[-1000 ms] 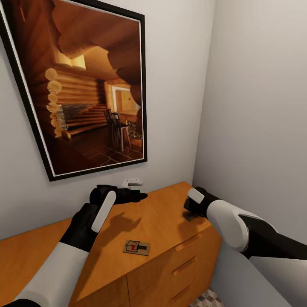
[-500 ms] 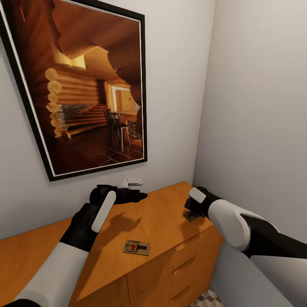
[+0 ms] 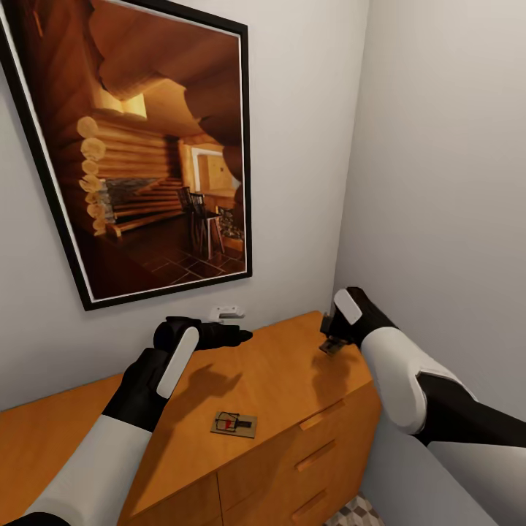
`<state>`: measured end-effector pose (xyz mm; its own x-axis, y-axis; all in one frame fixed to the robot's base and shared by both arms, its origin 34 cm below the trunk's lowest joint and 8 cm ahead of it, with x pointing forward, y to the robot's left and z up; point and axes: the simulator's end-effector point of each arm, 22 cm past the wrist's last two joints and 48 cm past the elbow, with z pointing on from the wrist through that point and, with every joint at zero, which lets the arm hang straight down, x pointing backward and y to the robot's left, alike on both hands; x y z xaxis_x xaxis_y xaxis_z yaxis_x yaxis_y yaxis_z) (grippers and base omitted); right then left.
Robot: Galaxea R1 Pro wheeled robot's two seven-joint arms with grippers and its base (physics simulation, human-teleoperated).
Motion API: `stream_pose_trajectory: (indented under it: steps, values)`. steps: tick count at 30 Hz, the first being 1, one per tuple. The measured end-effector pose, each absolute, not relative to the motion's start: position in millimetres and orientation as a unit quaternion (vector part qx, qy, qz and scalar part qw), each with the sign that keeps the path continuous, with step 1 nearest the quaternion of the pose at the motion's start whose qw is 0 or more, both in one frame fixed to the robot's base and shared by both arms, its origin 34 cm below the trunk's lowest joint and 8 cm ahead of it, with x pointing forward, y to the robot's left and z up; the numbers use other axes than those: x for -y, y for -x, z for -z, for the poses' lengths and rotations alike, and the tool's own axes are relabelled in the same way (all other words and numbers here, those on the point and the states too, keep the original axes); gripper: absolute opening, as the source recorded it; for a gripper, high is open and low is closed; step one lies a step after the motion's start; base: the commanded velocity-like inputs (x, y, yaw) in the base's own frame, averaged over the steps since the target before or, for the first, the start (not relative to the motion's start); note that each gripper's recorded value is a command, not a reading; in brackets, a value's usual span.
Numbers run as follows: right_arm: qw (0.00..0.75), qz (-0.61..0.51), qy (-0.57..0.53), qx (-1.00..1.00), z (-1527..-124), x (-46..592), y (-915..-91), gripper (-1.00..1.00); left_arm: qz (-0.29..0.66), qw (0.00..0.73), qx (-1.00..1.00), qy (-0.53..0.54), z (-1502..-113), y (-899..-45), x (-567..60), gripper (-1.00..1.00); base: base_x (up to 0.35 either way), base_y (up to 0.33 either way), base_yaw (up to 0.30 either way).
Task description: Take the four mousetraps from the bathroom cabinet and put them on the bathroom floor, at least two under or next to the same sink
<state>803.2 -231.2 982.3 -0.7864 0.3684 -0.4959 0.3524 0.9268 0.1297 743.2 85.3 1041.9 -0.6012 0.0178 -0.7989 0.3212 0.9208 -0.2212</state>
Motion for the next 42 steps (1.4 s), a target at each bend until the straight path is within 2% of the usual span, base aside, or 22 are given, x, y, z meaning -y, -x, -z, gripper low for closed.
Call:
stream_pose_trajectory:
  steps: [26, 42]
  values:
    - [0.260, -0.006, -0.165, -0.951, -1014.2, 244.0, -799.7, -1.00, 0.174, 0.436, -0.878, -0.097, -1041.9, -743.3, -85.4, 1.00, 0.000, 0.000, 0.000]
    - [0.288, -0.011, -0.170, -0.942, -1036.0, 246.7, -808.5, -1.00, 0.173, 0.437, -0.877, -0.097, -1042.6, -743.3, -85.9, 1.00, 0.000, 0.000, 0.000]
